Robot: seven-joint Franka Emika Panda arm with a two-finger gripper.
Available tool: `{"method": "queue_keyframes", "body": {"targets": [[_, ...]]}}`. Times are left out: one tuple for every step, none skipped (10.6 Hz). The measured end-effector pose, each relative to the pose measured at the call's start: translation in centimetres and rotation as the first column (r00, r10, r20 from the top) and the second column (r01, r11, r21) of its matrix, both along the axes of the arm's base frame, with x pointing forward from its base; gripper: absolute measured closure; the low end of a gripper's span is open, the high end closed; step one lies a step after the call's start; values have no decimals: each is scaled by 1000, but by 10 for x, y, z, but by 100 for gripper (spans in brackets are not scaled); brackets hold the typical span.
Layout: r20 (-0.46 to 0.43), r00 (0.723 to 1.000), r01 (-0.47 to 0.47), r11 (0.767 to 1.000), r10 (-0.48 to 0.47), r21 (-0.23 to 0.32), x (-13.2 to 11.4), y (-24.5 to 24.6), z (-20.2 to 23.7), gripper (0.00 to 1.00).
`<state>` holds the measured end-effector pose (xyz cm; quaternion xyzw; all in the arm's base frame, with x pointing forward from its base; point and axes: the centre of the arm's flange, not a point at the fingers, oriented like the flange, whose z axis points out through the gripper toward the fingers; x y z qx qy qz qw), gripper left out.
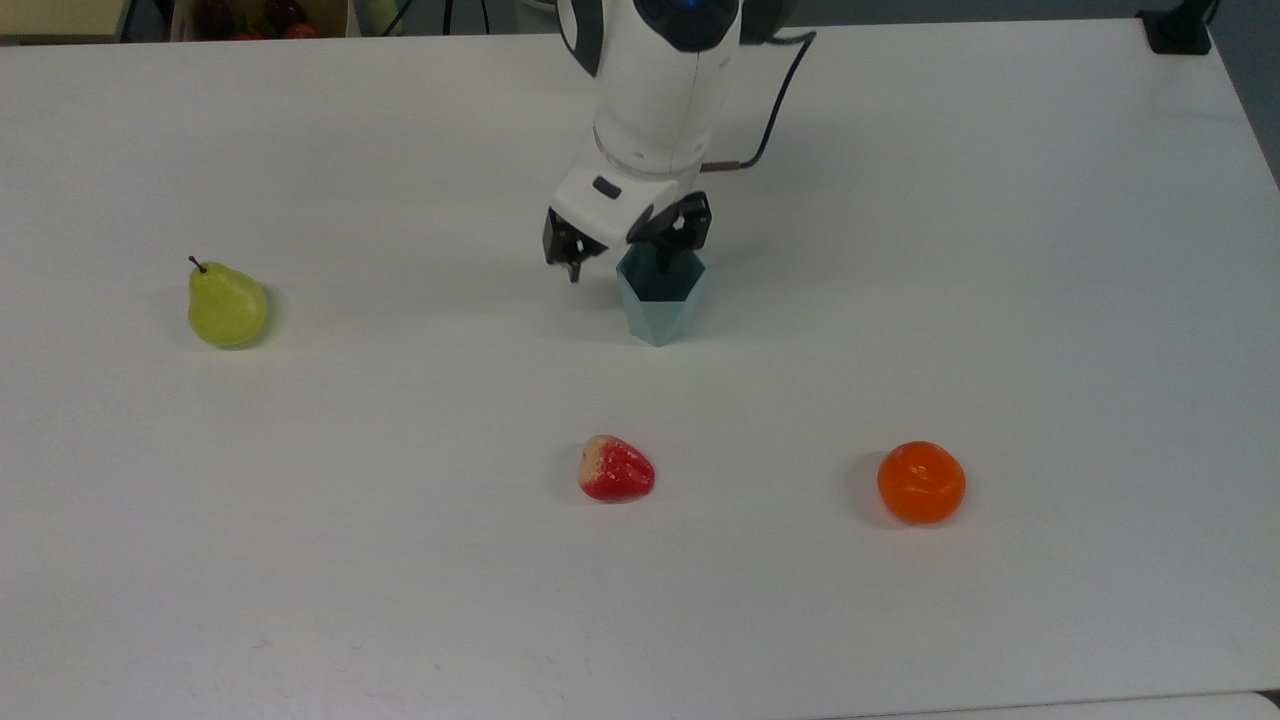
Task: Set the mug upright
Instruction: 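Lower the mug onto its base and open the gripper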
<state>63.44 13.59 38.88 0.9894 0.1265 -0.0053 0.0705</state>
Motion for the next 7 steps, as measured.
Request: {"method": "queue_keyframes", "body": {"targets": [[-11, 1000, 12, 1000, -12, -11, -5, -5, 19, 0], [-7, 1000, 29, 999, -29, -19, -11, -13, 46, 0], [3, 999, 51, 998, -51, -25, -19, -25, 74, 0], [22, 996, 83, 996, -82, -17, -28, -40, 104, 0], [30, 992, 122, 992, -122, 19, -38, -53, 131, 0], [40, 982, 181, 981, -184, 68, -53, -76, 165, 0], [33, 975, 215, 973, -218, 78, -64, -92, 182, 0]]}}
